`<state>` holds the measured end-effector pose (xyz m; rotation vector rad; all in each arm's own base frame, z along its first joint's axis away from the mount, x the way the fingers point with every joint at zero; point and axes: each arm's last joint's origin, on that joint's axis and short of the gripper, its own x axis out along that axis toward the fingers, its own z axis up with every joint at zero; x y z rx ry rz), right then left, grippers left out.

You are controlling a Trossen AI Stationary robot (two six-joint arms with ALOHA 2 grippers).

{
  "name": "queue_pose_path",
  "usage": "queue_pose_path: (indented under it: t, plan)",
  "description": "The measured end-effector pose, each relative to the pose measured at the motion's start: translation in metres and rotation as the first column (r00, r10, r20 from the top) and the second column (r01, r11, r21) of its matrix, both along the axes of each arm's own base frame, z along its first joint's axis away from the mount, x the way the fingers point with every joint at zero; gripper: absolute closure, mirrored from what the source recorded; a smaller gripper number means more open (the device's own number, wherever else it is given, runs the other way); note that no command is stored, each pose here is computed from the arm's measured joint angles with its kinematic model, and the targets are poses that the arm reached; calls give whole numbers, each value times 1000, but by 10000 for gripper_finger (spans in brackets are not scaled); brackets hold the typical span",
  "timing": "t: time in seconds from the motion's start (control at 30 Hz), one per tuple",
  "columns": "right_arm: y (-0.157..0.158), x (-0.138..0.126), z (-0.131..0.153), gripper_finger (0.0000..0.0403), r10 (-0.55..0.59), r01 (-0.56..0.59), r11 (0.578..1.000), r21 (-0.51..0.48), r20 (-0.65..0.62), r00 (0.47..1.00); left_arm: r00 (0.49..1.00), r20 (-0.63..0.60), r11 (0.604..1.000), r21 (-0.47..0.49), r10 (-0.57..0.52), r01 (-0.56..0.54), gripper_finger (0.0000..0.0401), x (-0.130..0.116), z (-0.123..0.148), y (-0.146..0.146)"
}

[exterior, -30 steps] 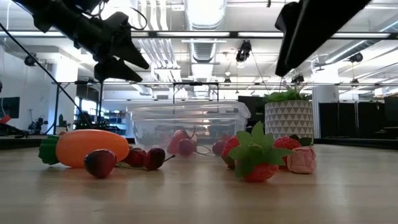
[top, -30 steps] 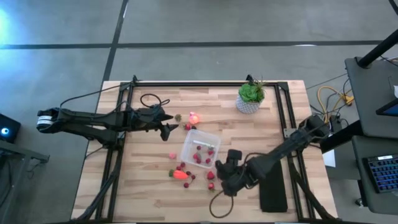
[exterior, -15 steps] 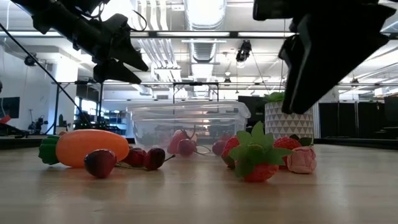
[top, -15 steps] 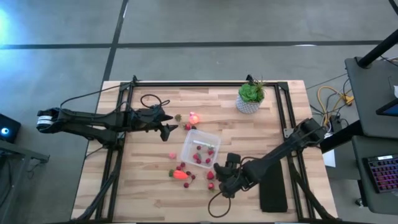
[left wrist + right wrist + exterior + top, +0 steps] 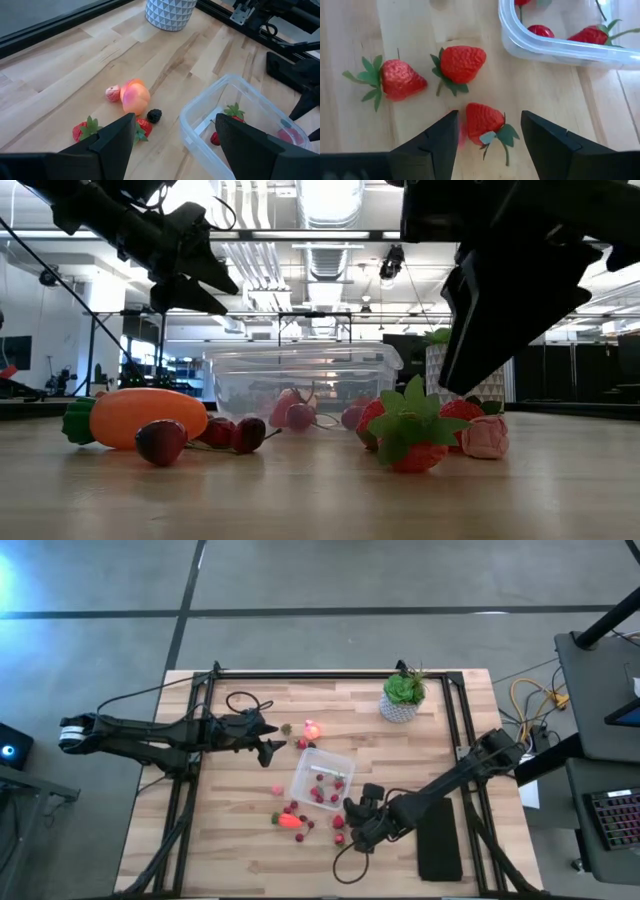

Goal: Pick and placing Produce into tupperware
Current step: Put the red strawberry into the transparent container

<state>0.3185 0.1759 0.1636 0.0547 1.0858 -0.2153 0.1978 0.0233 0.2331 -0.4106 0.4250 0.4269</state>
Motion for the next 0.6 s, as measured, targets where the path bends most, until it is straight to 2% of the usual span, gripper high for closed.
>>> queue_pose_path:
  t: [0.6]
  plan:
    - [-4,-5,-18,197,17,-17,1000,9,27,1000,1000,0,1000,0,0,0,139,0,0,0]
